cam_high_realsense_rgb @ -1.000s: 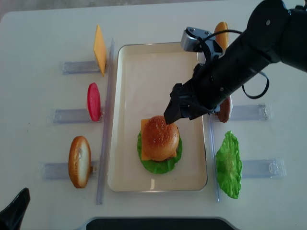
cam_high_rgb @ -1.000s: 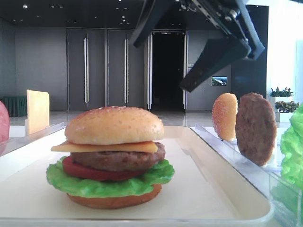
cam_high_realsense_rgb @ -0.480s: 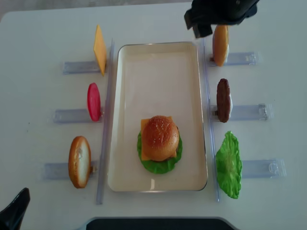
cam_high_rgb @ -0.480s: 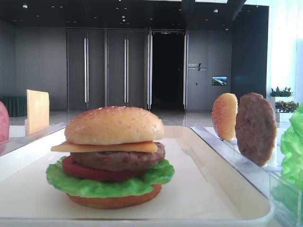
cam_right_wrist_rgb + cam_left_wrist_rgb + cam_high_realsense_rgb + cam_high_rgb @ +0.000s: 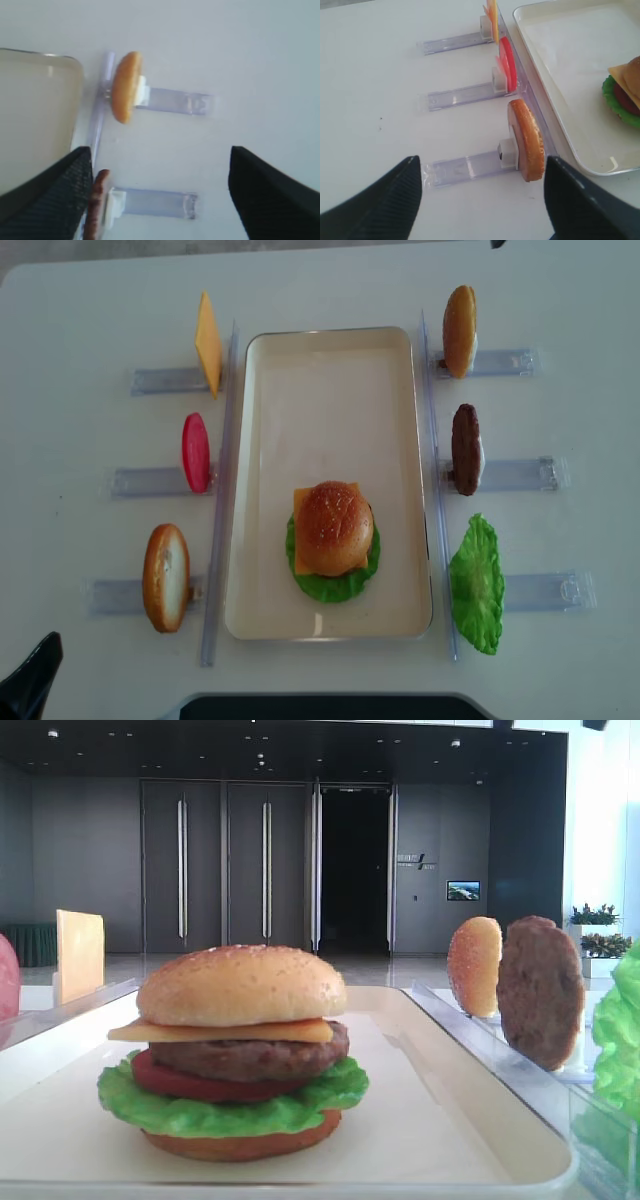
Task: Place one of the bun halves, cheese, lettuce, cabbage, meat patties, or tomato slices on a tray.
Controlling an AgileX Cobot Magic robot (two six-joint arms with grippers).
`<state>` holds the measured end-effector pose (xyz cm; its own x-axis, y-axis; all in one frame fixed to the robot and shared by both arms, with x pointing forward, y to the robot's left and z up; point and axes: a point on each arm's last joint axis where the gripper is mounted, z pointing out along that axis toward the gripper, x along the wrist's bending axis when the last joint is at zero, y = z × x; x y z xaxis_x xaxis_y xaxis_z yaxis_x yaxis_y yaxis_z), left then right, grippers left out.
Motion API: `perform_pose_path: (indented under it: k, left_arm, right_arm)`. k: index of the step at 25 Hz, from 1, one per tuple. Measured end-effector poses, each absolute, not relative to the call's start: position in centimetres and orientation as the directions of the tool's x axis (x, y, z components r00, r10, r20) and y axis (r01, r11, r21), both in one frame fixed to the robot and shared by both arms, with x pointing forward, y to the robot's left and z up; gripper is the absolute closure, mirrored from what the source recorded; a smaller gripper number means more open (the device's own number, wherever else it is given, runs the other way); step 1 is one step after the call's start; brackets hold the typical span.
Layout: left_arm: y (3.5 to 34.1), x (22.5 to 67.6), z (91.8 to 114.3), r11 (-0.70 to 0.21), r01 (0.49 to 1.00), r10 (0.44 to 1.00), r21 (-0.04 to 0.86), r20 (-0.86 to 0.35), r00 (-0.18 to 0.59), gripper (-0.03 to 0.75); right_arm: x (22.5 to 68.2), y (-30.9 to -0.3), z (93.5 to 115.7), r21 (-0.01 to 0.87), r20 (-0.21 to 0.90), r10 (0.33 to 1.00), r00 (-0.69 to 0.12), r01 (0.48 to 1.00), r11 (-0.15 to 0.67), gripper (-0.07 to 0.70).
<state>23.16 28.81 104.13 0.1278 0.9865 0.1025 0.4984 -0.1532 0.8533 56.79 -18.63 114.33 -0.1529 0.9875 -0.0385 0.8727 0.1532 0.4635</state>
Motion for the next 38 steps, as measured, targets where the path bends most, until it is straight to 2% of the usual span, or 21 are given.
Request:
perform_pose_path:
  k: [4, 8, 11, 15, 22, 27, 29, 33, 38]
  left_arm:
    - [28.8, 23.2, 104.1, -0.153, 0.498, 0.986, 0.853, 0.102, 0.128, 0.136]
    - [28.8, 23.2, 104.1, -0.153, 0.498, 0.986, 0.853, 0.102, 0.128, 0.136]
    - [28.8, 23.2, 104.1, -0.153, 0.498, 0.986, 0.853, 0.102, 0.128, 0.136]
    - [28.8, 23.2, 104.1, -0.153, 0.498, 0.986, 0.853, 0.102, 0.128, 0.136]
    - [28.8, 23.2, 104.1, -0.153, 0.498, 0.986, 0.853, 0.102, 0.128, 0.136]
    - [28.8, 23.2, 104.1, -0.153, 0.498, 0.986, 0.853, 0.102, 0.128, 0.136]
    - [28.8, 23.2, 104.1, -0.153, 0.498, 0.986, 0.853, 0.102, 0.128, 0.136]
    - [28.8, 23.2, 104.1, -0.153, 0.498, 0.986, 0.853, 0.102, 0.128, 0.136]
    - [28.8, 23.2, 104.1, -0.153, 0.498, 0.986, 0.853, 0.102, 0.128, 0.136]
  right_arm:
    - [58.1, -23.9, 114.3, 0.460, -0.050, 0.999, 0.002, 0.888, 0.021, 0.099]
    - [58.6, -29.2, 114.3, 0.460, -0.058, 0.987, 0.147, 0.882, -0.104, 0.099]
    - [58.6, -32.3, 114.3, 0.459, -0.067, 0.974, 0.218, 0.873, -0.164, 0.099]
    - [58.3, -34.7, 114.3, 0.456, -0.071, 0.958, 0.279, 0.863, -0.217, 0.099]
    - [58.2, -35.2, 114.3, 0.453, -0.086, 0.961, 0.264, 0.869, -0.199, 0.099]
    - [56.2, -34.7, 116.5, 0.504, -0.054, 0.965, 0.255, 0.842, -0.194, 0.099]
    - [54.4, -34.4, 118.0, 0.541, -0.045, 0.968, 0.249, 0.820, -0.186, 0.099]
    - [49.8, -33.7, 119.5, 0.587, -0.044, 0.973, 0.227, 0.794, -0.159, 0.099]
    - [43.6, -33.0, 119.7, 0.625, -0.049, 0.974, 0.222, 0.767, -0.143, 0.099]
